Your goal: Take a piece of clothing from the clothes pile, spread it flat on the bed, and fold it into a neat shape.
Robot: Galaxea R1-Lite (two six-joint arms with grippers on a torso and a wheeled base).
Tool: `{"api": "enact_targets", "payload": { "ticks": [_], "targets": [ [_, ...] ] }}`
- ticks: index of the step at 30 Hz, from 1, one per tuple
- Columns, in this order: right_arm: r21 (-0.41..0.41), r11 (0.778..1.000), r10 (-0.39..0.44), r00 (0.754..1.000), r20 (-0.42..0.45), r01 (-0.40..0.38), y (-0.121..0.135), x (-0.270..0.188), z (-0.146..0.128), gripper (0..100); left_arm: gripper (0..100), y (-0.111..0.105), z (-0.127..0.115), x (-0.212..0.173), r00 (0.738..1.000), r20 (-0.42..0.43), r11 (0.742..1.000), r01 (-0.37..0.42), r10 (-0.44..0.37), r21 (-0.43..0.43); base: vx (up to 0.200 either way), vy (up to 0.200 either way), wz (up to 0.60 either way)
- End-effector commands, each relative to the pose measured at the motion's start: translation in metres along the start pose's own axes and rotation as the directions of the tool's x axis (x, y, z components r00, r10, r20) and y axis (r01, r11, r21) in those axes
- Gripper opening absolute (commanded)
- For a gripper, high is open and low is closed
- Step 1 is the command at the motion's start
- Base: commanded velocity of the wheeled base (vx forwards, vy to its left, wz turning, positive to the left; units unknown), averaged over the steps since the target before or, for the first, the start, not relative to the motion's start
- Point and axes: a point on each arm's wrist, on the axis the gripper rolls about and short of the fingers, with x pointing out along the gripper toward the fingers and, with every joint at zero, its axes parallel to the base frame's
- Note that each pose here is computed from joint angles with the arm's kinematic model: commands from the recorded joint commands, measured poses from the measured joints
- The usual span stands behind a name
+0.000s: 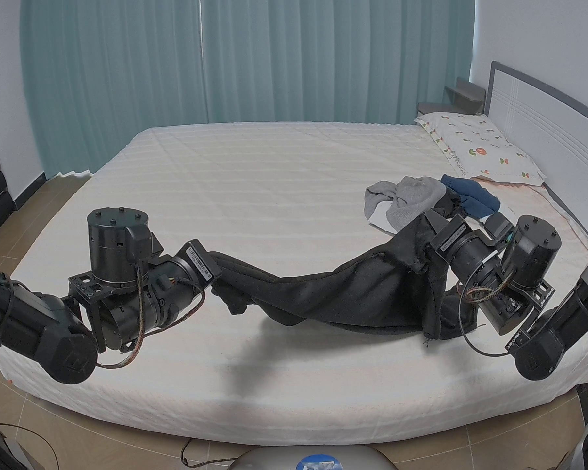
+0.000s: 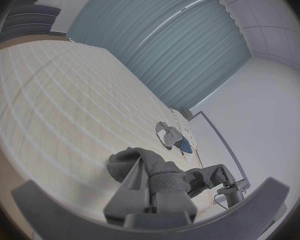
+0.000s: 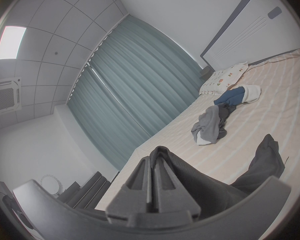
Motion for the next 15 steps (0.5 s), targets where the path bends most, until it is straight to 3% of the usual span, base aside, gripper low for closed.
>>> {"api": "enact_targets", "payload": {
  "ticks": [1, 13, 15],
  "targets": [
    [0.006, 1.000, 0.020, 1.000, 0.008, -0.020, 0.0061, 0.0016, 0.0014, 0, 0, -0.0018, 0.0020, -0.0025, 1.000, 0.008, 1.000, 0.008, -0.008, 0.000, 0.000, 0.200, 0.00],
    [0.006, 0.999, 0.049, 0.998, 0.027, -0.049, 0.0139, 0.0061, 0.0049, 0, 0, -0.0013, 0.0059, -0.0049, 1.000, 0.021, 1.000, 0.009, -0.009, -0.004, 0.000, 0.200, 0.00],
    [-0.001, 0.999, 0.049, 0.998, 0.025, -0.049, 0.0136, 0.0058, 0.0053, 0, 0, -0.0010, 0.0057, -0.0045, 1.000, 0.020, 1.000, 0.008, -0.008, -0.006, 0.000, 0.000, 0.00]
  ]
}}
